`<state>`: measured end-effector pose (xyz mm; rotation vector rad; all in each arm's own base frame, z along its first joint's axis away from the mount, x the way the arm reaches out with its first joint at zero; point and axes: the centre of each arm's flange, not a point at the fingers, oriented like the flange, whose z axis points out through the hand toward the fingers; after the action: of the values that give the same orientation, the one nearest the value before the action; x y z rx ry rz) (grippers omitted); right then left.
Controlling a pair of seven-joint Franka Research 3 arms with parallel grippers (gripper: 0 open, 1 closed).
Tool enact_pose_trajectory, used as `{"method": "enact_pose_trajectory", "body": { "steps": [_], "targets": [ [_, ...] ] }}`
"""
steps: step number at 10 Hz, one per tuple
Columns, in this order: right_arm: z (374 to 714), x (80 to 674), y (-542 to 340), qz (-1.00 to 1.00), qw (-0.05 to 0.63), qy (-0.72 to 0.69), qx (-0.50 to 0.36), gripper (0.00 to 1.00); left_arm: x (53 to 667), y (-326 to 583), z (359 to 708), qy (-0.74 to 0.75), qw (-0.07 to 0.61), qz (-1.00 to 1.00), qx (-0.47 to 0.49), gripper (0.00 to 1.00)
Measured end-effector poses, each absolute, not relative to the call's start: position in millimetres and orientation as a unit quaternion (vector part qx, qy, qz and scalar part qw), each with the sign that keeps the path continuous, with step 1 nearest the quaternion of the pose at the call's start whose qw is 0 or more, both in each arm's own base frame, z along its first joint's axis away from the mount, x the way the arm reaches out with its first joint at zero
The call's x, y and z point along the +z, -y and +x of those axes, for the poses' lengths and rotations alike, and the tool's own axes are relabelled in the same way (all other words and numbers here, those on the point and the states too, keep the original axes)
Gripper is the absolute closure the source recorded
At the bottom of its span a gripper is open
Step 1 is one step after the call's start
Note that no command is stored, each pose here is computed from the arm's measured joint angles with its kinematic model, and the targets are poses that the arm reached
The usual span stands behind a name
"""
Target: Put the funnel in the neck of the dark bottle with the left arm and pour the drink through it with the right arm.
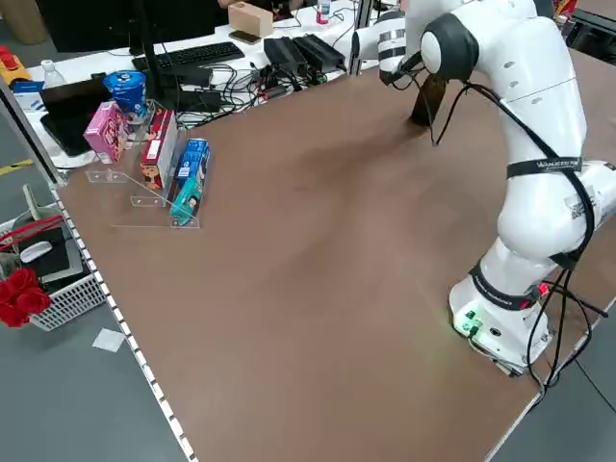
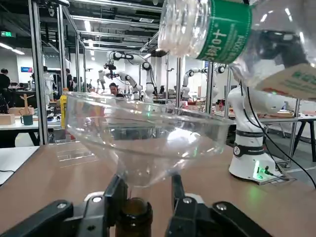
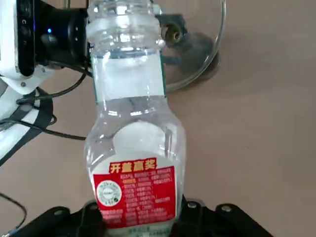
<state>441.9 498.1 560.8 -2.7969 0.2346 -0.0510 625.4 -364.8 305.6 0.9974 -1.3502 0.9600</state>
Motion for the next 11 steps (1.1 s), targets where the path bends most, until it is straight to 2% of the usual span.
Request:
{"method": "enact_pose_trajectory", "body": {
  "steps": [2, 5, 8, 11],
  "targets": [
    [434, 568, -496, -0.987, 0.15, -0.036, -0.038, 0.58, 306, 364, 626, 0.573, 0.569, 0.427, 0.408, 0.46],
    [443, 579, -469, -0.992, 0.106, 0.035, -0.06, 0.58, 307, 362, 628, 0.573, 0.568, 0.427, 0.409, 0.02],
    [489, 582, -417, -0.989, 0.094, 0.093, -0.067, 0.58, 312, 344, 640, 0.587, 0.55, 0.43, 0.412, 0.0],
    [544, 604, -314, -0.976, 0.095, 0.177, -0.079, 0.58, 331, 287, 666, 0.651, 0.481, 0.433, 0.397, 0.0]
  ]
}}
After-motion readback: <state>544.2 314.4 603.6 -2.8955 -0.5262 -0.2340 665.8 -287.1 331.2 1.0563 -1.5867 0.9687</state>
